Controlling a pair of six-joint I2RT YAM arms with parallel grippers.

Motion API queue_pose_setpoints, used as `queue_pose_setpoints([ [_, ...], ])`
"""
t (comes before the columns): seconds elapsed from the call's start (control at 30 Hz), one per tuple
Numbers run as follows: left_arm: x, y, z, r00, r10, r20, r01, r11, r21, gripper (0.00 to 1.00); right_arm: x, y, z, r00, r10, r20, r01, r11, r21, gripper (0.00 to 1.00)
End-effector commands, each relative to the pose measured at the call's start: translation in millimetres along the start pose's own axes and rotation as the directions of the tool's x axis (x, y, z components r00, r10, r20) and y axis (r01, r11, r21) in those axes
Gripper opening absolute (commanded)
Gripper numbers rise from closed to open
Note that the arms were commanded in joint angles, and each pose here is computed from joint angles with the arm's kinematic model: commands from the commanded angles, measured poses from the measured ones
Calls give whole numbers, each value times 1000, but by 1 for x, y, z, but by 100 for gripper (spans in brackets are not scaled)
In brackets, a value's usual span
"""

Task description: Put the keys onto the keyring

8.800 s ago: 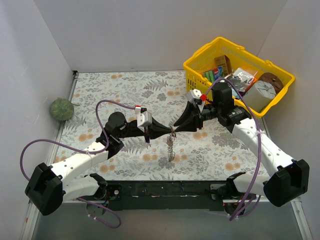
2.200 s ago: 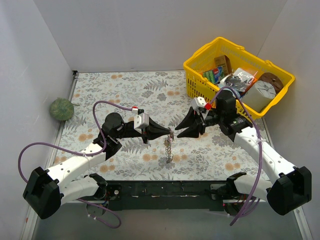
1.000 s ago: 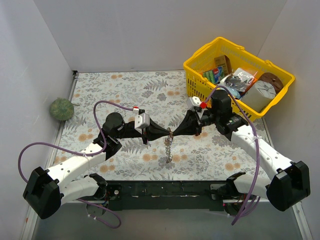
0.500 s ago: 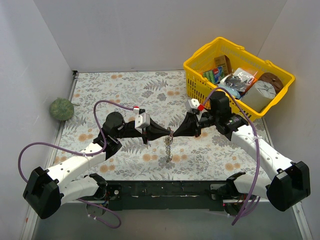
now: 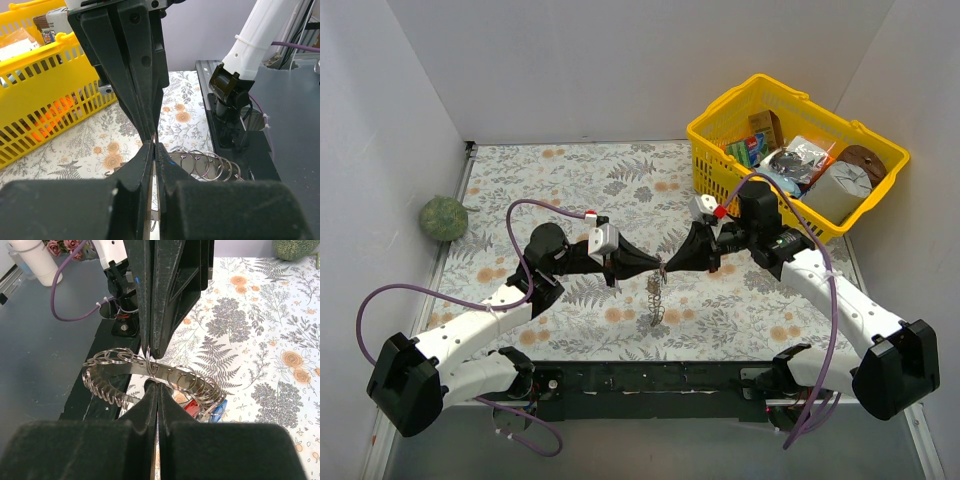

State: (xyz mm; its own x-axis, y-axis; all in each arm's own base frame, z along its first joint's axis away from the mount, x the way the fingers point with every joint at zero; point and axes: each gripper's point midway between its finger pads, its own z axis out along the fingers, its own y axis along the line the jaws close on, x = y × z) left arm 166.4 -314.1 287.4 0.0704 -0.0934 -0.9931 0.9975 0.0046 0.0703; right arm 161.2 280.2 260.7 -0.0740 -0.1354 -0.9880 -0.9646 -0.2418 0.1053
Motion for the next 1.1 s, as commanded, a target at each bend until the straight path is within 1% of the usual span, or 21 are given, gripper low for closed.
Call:
queue_pose_setpoints([
  [0.0, -35, -1, 3, 993, 91, 72, -92, 996, 15, 0, -6, -9, 0, 999, -51, -2, 51, 997, 63, 1],
  [0.1, -35, -1, 2, 993, 94, 67, -95, 995, 10, 0, -13, -9, -7, 995, -97, -7, 97, 988, 123, 1],
  [0.13, -34, -1, 2, 994, 92, 64, -93, 996, 10, 0, -20, -5, -11, 991, -133, 1, 132, 982, 138, 6],
  [0.17, -35, -1, 2, 993, 97, 67, -98, 995, 11, 0, -23, -4, -12, 990, -144, 3, 142, 978, 150, 19],
  [0.23, -34, -1, 2, 993, 95, 64, -96, 995, 10, 0, -33, -1, -16, 983, -184, 14, 178, 968, 176, 30],
  [0.27, -34, -1, 2, 993, 97, 64, -97, 995, 10, 0, -37, 1, -16, 982, -189, 28, 181, 967, 180, 37],
  [0.33, -34, -2, 2, 993, 95, 67, -96, 995, 13, 0, -45, 4, -17, 975, -218, 47, 207, 962, 177, 42],
  [0.37, -34, -2, 1, 993, 97, 68, -98, 995, 12, 0, -46, 5, -17, 976, -213, 53, 201, 963, 178, 46],
  [0.4, -34, -1, 2, 993, 97, 68, -98, 995, 12, 0, -51, 7, -16, 972, -222, 74, 207, 964, 167, 48],
  [0.47, -34, -1, 1, 993, 98, 70, -98, 995, 8, 0, -49, 10, -14, 975, -204, 94, 188, 970, 152, 51],
  [0.63, -35, -2, 1, 992, 95, 77, -96, 995, 7, 0, -47, 13, -10, 977, -177, 122, 162, 979, 123, 50],
  [0.77, -38, -2, 1, 992, 98, 86, -99, 995, 9, 0, -40, 10, -7, 980, -154, 123, 140, 983, 118, 47],
  [0.93, -37, -2, 2, 992, 93, 86, -94, 995, 13, 0, -40, 14, -2, 979, -132, 157, 119, 989, 93, 45],
  [1.03, -36, -2, 2, 992, 91, 87, -93, 996, 11, 0, -39, 15, 0, 979, -124, 159, 112, 990, 83, 41],
  [1.07, -37, -2, 2, 992, 93, 87, -94, 996, 11, 0, -39, 14, 1, 980, -120, 160, 108, 991, 80, 38],
])
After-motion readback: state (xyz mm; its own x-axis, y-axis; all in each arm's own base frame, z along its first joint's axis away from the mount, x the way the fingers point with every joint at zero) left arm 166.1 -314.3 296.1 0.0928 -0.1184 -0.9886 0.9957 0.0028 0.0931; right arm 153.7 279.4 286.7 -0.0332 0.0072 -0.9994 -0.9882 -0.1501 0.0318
